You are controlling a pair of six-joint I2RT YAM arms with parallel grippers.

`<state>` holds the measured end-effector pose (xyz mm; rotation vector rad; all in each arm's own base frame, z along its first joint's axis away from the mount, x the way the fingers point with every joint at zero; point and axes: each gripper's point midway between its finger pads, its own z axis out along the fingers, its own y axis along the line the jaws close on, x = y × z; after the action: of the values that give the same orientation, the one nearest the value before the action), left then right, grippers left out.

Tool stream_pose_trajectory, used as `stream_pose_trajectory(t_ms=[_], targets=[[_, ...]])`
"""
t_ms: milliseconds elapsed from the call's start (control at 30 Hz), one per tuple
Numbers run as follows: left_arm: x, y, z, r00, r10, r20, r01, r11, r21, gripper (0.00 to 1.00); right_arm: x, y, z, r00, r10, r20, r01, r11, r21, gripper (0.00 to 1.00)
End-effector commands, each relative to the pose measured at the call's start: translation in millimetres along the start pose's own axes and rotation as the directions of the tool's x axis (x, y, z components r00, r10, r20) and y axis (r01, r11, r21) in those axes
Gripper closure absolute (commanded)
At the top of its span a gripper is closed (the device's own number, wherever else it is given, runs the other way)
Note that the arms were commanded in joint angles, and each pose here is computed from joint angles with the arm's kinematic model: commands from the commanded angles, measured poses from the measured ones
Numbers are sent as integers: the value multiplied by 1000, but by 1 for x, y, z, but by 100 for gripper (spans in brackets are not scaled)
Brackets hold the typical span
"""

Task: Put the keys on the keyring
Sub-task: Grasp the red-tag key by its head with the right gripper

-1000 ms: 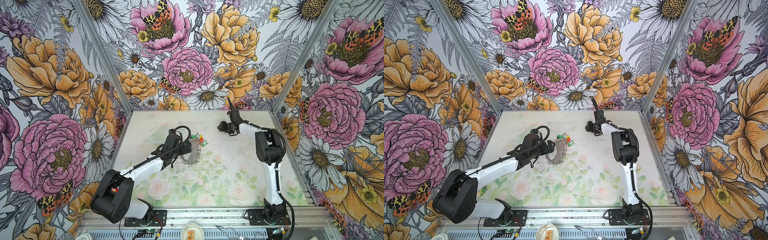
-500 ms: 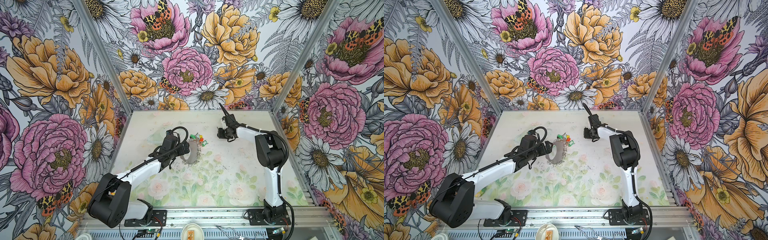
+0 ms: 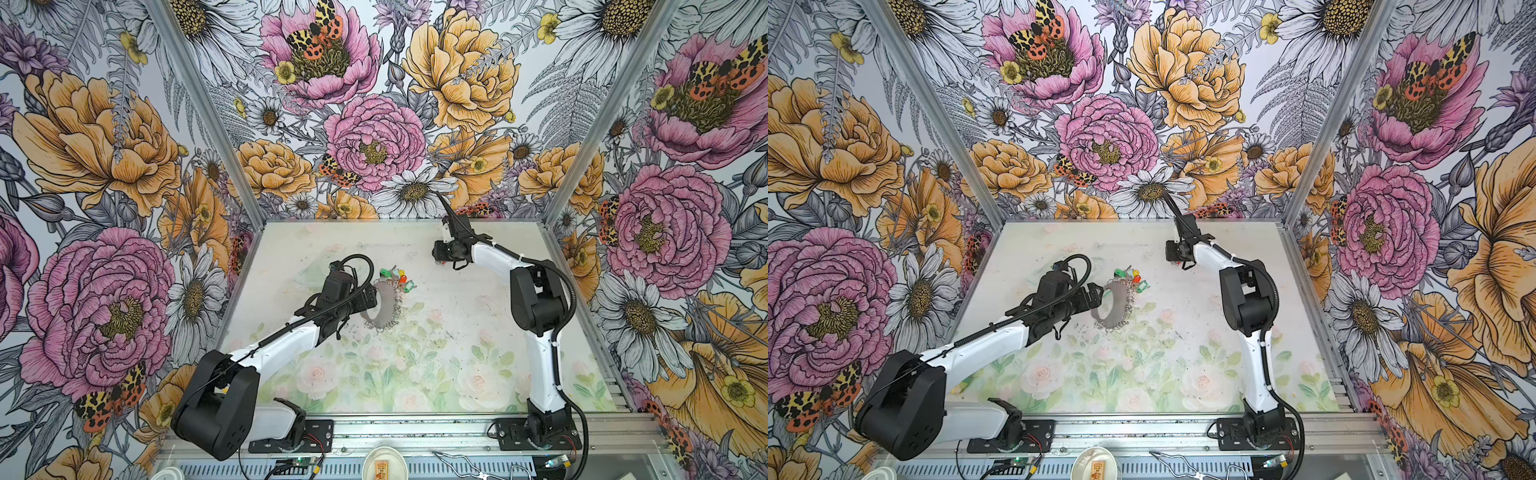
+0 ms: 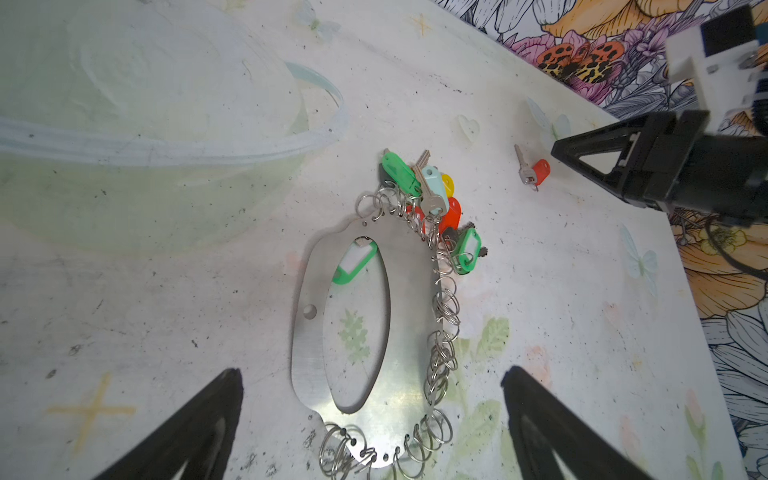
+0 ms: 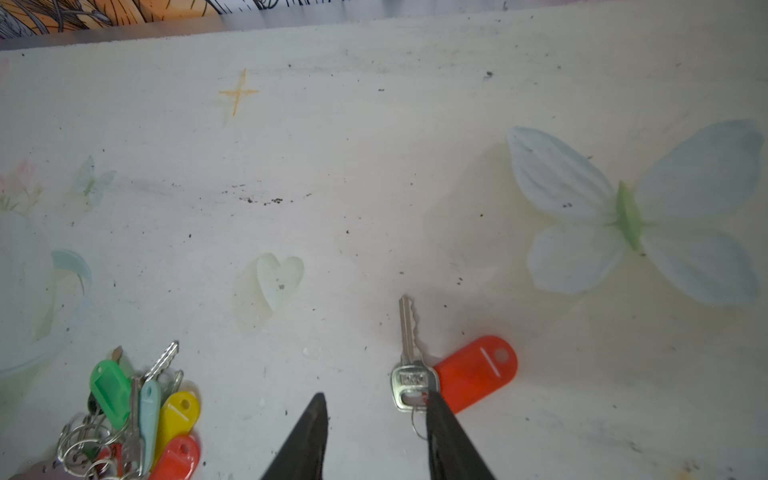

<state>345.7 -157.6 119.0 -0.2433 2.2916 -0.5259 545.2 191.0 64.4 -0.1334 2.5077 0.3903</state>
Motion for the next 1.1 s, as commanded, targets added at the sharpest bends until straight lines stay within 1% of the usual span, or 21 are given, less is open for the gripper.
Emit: stream_pose_trajectory(t_ms=[0, 767, 933, 1067], targets=[[-3, 1, -1, 1000, -13, 12, 12, 1000, 11, 1, 11, -6, 14, 999, -10, -45, 11, 1000, 12, 60], [-3, 2, -1, 1000, -13, 8, 13, 1000, 8, 1, 56, -8, 31, 987, 10, -160, -10, 1000, -1, 64], [-1, 3, 0, 1000, -12, 5, 12, 1000, 4, 1, 67, 1, 29, 984, -12, -180, 9, 1000, -17, 65], [-1, 4, -1, 1000, -11, 7, 11, 1000, -1, 1, 83, 8, 25, 978, -26, -208, 23, 1000, -18, 65]])
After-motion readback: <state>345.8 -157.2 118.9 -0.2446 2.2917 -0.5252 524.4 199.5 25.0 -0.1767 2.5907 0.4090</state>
